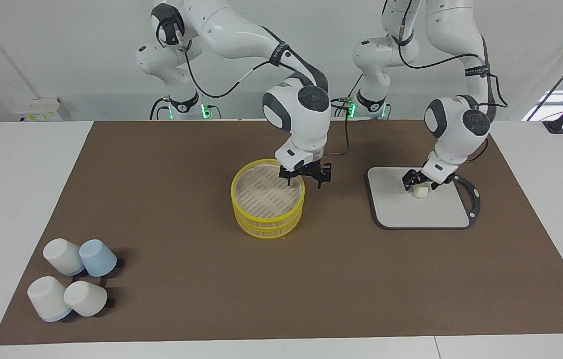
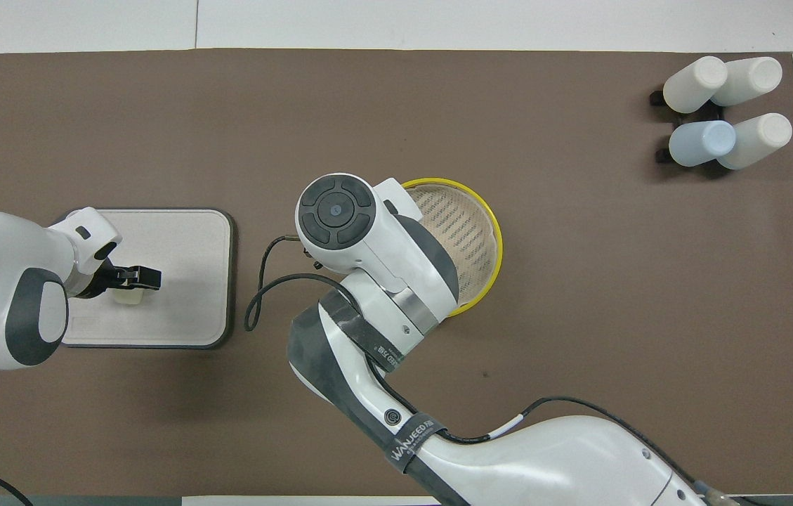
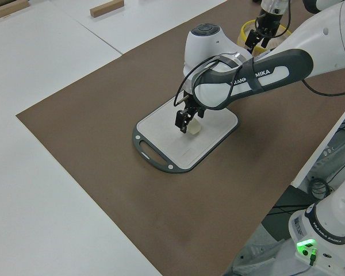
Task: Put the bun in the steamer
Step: 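Lift the lid toward the bottles while the left gripper carries the bun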
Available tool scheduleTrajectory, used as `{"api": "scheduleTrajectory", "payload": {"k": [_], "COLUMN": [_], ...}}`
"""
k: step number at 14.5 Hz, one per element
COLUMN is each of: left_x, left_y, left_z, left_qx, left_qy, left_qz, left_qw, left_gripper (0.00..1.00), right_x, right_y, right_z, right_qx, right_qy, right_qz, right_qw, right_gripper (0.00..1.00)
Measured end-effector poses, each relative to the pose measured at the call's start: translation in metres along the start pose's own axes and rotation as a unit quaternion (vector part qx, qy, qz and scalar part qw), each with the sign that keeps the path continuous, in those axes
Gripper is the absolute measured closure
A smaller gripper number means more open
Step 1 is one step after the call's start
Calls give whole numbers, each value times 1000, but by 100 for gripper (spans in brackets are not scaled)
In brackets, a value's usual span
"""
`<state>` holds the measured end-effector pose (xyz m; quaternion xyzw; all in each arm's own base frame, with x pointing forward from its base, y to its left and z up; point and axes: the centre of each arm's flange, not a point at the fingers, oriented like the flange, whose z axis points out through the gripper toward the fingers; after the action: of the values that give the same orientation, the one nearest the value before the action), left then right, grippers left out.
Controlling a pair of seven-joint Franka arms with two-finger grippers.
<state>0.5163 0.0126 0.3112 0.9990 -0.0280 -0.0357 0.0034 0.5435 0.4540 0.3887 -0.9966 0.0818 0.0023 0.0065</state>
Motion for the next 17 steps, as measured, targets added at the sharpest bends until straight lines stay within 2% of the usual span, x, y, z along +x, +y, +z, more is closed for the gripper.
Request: {"api": "scheduleTrajectory", "payload": {"k": [1,4,5,6,7,8,9,10,11,13,15,17], "left_x": [0,0,0,0,0,0,0,0,1,7,24,44], "left_y": [0,0,0,0,0,0,0,0,0,1,3,14], "left_z": [0,0,0,0,0,0,0,0,-1,-13,-44,-79], "left_qx": [0,0,0,0,0,0,0,0,0,0,-2,-4], "left_qy": [0,0,0,0,0,0,0,0,0,-6,-20,-25], "left_qz": [0,0,1,1,1,1,1,1,1,3,-4,-24], "left_qw": [1000,1000,1000,1000,1000,1000,1000,1000,1000,1000,1000,999], "left_gripper": [5,8,15,15,23,38,47,48,53,57,57,57], "right_x": [0,0,0,0,0,1,1,3,6,15,36,67], "right_y": [0,1,1,1,1,1,1,2,4,12,38,86], "right_z": [0,1,1,2,0,-1,-2,-7,-16,-45,-82,-118], "right_qx": [0,-2,-5,-10,-13,-15,-16,-17,-20,-25,-18,-13], "right_qy": [0,-1,0,3,9,11,11,11,9,6,14,23], "right_qz": [1,4,3,0,-4,-5,-4,-3,1,8,3,-14], "right_qw": [1000,1000,1000,1000,1000,1000,1000,1000,1000,1000,1000,1000], "right_gripper": [23,58,70,78,88,88,88,88,89,91,91,91]}}
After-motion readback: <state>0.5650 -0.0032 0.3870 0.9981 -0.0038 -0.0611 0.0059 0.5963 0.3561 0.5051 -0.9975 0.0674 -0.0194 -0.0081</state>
